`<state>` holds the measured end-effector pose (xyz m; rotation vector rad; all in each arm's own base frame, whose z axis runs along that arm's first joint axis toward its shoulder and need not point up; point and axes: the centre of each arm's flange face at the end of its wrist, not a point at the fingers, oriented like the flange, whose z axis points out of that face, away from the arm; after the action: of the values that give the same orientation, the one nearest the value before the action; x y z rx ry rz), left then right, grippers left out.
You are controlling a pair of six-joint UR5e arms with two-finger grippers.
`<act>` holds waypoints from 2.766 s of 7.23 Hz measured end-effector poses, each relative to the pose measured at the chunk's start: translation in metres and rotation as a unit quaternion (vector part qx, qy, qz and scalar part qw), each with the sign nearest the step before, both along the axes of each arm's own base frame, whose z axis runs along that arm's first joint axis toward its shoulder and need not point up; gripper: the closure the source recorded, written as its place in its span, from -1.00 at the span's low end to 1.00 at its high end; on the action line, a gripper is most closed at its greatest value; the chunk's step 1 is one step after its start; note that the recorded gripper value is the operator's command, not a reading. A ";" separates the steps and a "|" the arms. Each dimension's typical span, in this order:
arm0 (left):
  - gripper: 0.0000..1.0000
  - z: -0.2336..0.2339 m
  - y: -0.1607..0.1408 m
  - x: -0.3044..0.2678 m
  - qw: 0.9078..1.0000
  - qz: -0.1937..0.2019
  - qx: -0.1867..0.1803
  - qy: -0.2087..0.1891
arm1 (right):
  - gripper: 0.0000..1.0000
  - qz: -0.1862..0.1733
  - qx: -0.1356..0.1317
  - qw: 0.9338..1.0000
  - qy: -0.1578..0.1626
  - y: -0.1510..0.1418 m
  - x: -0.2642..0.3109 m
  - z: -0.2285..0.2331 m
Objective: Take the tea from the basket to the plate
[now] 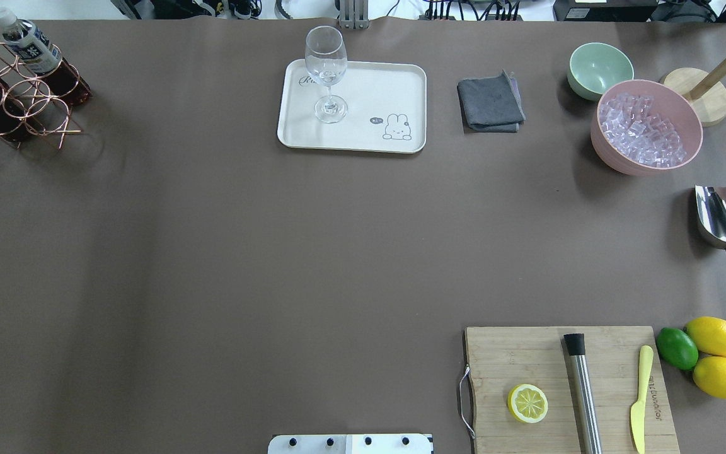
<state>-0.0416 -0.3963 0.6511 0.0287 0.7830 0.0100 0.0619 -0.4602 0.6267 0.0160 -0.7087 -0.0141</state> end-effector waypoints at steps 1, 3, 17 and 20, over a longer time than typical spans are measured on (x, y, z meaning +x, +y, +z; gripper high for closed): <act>-0.95 0.000 0.001 0.000 1.000 0.000 0.001 0.000 | -1.00 0.000 0.001 1.000 0.000 -0.001 0.000 -0.001; -0.95 -0.001 0.001 0.000 1.000 0.001 0.002 0.000 | -1.00 0.000 0.003 1.000 -0.001 -0.002 0.000 -0.003; -0.95 -0.128 -0.133 -0.040 0.763 -0.489 -0.402 0.130 | -1.00 0.001 0.000 1.000 0.000 -0.001 0.000 0.000; -0.95 -0.142 -0.202 -0.088 0.678 -0.562 -0.447 0.154 | -1.00 0.001 -0.003 1.000 0.000 0.001 0.000 0.003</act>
<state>-0.1297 -0.5981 0.5090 -0.4409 0.9261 -1.6125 0.0620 -0.4589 0.6297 0.0098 -0.7088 -0.0107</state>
